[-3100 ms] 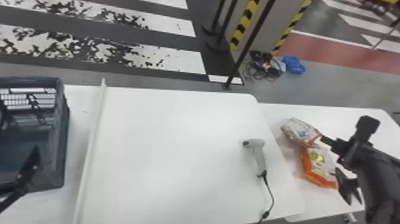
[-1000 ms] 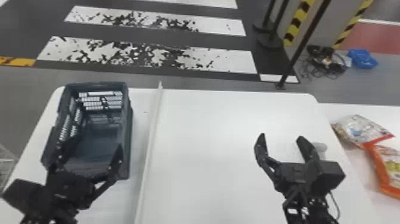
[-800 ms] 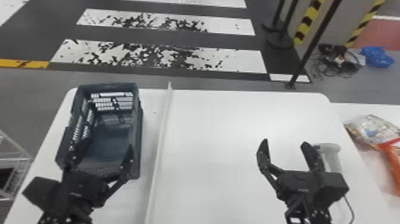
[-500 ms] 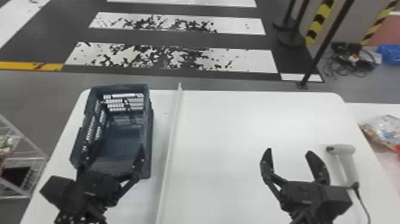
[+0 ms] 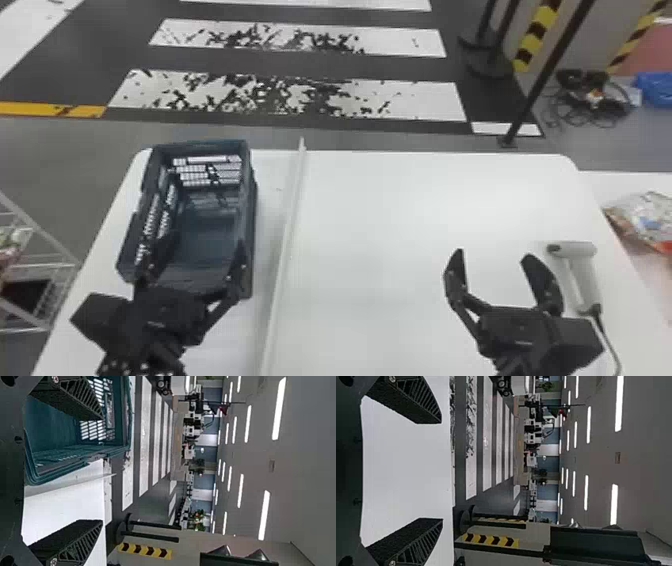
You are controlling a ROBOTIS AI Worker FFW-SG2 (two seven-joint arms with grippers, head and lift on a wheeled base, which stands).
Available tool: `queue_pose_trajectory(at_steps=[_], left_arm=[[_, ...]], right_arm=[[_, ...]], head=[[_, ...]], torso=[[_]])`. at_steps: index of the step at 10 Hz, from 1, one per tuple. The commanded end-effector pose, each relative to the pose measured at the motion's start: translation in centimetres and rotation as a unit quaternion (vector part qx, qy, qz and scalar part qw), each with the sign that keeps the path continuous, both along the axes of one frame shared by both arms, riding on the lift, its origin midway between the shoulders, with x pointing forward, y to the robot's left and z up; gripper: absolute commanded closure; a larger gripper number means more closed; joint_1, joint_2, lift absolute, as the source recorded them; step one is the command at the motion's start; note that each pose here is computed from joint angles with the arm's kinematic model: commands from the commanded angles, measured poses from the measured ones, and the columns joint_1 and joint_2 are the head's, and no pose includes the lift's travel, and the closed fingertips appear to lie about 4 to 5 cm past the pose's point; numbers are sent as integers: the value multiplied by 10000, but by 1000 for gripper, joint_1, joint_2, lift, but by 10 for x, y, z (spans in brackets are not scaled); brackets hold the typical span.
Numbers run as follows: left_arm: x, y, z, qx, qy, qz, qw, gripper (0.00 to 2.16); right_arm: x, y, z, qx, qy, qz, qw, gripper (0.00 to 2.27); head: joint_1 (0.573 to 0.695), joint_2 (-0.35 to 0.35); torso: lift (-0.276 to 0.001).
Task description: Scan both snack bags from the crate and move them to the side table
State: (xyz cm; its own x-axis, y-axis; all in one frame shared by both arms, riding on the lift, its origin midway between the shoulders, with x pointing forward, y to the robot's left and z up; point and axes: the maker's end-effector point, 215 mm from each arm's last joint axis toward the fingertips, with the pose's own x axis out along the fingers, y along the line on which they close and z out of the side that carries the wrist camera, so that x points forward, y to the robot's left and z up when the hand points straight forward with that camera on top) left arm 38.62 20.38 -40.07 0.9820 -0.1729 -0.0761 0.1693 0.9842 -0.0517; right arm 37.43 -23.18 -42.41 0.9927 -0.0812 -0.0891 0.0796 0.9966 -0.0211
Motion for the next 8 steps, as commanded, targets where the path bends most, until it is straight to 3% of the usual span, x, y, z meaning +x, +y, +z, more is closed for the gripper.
queue_pose_trajectory(at_steps=[1, 8], left_arm=[[-1, -2, 2, -4, -13, -12, 10000, 66], [0, -8, -2, -7, 51, -60, 10000, 63]], right_arm=[[-1, -3, -1, -2, 7, -15, 10000, 43], [-1, -9, -2, 25, 31, -76, 10000, 49]], head=[[695, -42], [695, -67]], torso=[[-29], [-29]])
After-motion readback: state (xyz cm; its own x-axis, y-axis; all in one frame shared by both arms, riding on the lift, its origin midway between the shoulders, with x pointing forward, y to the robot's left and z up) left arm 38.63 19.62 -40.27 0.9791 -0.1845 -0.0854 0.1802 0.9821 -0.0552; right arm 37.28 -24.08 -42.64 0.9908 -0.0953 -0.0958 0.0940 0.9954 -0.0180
